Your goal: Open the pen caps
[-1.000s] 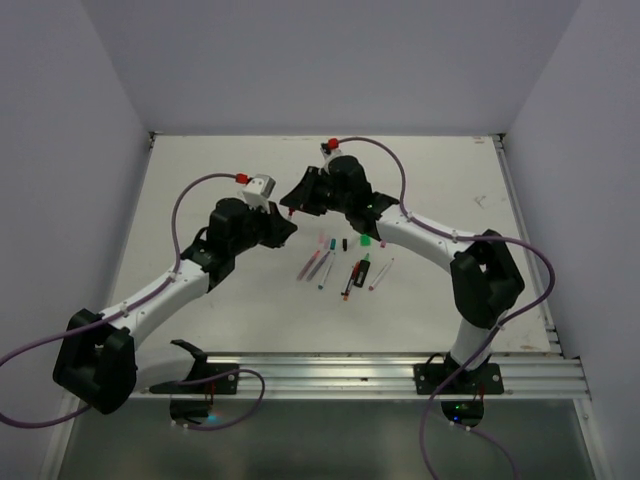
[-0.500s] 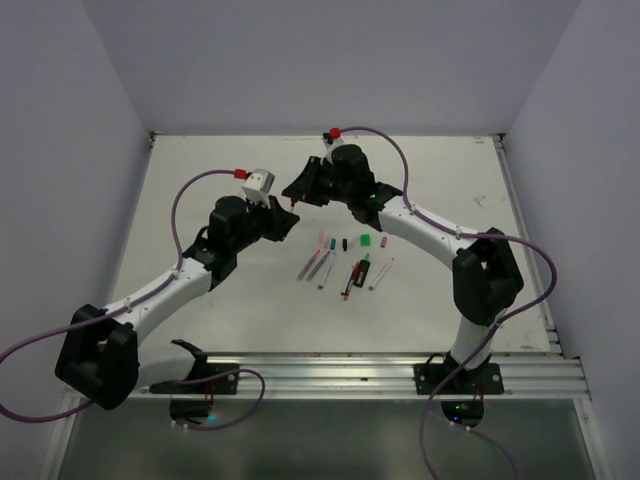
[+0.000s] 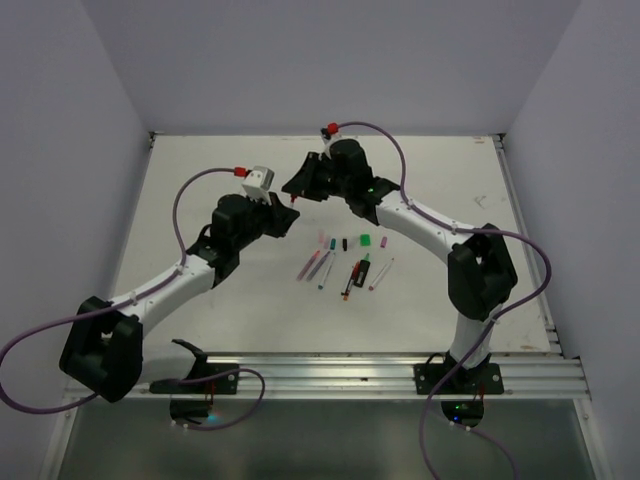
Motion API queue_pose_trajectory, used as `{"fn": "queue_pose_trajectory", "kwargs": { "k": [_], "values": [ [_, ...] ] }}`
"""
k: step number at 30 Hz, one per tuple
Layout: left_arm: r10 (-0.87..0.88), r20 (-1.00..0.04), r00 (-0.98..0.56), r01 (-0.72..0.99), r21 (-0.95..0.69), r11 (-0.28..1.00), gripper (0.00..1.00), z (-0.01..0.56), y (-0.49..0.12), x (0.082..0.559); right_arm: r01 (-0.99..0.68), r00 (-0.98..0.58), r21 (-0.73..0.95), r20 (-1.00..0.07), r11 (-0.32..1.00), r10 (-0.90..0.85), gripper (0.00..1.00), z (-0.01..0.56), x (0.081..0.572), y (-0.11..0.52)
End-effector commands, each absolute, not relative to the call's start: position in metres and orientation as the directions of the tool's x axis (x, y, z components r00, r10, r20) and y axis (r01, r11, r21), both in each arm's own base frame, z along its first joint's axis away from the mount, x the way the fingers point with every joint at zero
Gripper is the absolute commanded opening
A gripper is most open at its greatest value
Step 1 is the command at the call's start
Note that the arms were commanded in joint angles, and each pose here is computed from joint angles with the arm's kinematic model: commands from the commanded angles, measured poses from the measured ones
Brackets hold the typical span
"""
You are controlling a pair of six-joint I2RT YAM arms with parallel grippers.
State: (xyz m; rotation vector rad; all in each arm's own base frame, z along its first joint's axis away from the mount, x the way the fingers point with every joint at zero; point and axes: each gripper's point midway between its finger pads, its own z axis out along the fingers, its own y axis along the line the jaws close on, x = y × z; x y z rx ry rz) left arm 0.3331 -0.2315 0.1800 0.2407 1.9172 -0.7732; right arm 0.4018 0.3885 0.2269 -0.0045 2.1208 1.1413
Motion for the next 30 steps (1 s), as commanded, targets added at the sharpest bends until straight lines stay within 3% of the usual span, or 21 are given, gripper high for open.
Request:
{"fn": "queue_pose_trajectory", "kwargs": {
  "k": [1,22,30],
  "values": [
    [0.078,-0.619,-0.782,0.487,-0.527,0.696,0.0,0.092,-0.244,0.236,-0.313,-0.119,0.696,-0.704,0.646,0.701,0.0,0.388,0.533,0.261],
    [0.136,-0.537,-0.833,0.47,-0.556,0.685,0.0,0.073,-0.238,0.208,-0.301,0.007,0.692,-0.687,0.656,0.727,0.0,0.409,0.563,0.224],
    [0.105,-0.592,-0.799,0.457,-0.484,0.746,0.0,0.083,-0.23,0.228,-0.276,-0.056,0.689,-0.707,0.67,0.705,0.0,0.388,0.557,0.227]
  ]
}}
